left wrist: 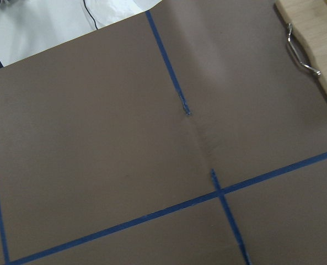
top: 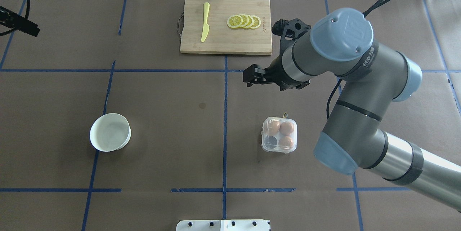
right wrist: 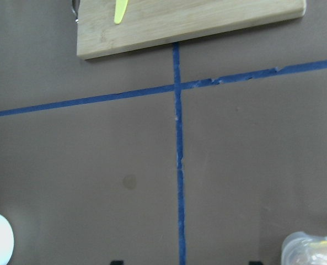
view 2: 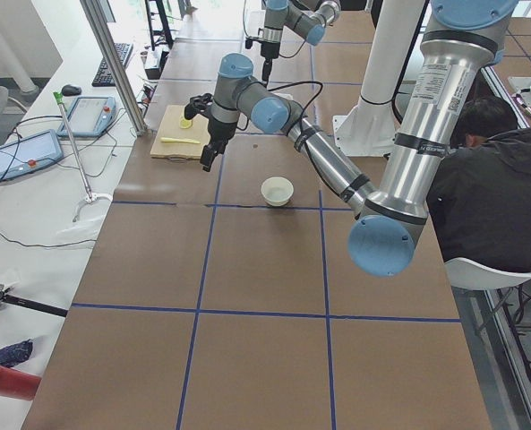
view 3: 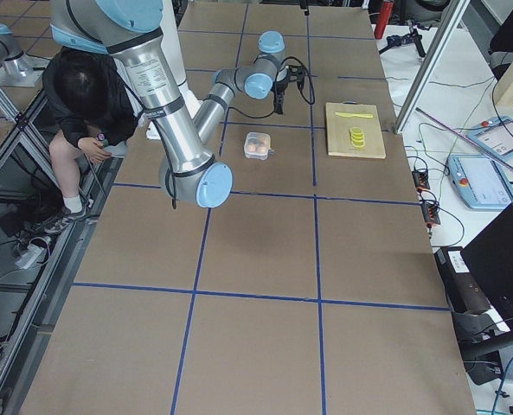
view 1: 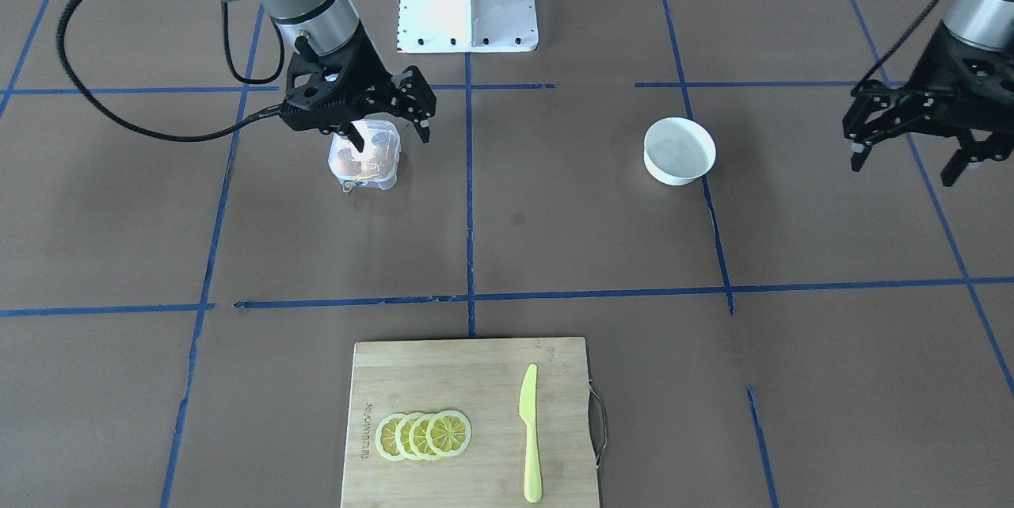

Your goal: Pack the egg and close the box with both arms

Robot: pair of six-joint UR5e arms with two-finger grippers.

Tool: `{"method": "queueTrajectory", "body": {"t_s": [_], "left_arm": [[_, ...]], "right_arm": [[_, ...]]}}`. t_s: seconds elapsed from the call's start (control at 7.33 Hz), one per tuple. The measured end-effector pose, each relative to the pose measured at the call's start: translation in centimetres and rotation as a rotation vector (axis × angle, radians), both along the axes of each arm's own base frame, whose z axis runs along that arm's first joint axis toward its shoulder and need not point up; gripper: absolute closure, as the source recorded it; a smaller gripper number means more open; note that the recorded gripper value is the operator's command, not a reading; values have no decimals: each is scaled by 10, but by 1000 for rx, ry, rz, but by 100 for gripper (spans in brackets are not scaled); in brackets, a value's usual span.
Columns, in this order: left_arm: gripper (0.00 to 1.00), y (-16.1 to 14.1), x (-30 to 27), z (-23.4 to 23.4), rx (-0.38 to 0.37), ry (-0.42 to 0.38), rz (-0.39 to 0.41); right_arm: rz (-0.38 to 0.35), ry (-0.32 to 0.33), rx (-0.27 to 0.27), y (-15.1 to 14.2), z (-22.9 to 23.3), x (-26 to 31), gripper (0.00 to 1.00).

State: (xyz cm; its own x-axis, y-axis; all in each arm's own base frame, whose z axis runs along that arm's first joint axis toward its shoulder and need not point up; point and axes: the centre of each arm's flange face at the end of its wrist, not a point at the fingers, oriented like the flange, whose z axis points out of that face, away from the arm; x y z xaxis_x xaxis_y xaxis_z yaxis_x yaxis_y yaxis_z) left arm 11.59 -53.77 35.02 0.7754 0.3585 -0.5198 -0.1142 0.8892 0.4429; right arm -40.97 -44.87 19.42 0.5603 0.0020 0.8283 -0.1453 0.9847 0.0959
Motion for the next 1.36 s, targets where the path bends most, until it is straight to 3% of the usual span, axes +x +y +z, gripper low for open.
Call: {"method": "queueTrajectory", "body": {"t_s": [0.27, 0.55, 0.68, 0.82, 1.09, 1.36], "left_arm": [[0, -24, -73, 71, -23, -12, 84], [0, -7, -136, 135, -59, -4, 72], [0, 3, -149, 156, -70, 4, 57], [0, 7, -153, 170, -80, 11, 49], [0, 8, -154, 205, -129, 13, 52], [0, 9, -155, 223, -155, 13, 56]], "right_arm": [[-100, 189, 87, -48, 38, 68, 0], [-230, 307, 138, -77, 106, 166, 0], [-287, 325, 144, -87, 152, 226, 0], [-297, 296, 108, -89, 200, 291, 0], [-223, 246, 14, -77, 281, 383, 0], [-180, 247, 5, -64, 342, 422, 0]]}}
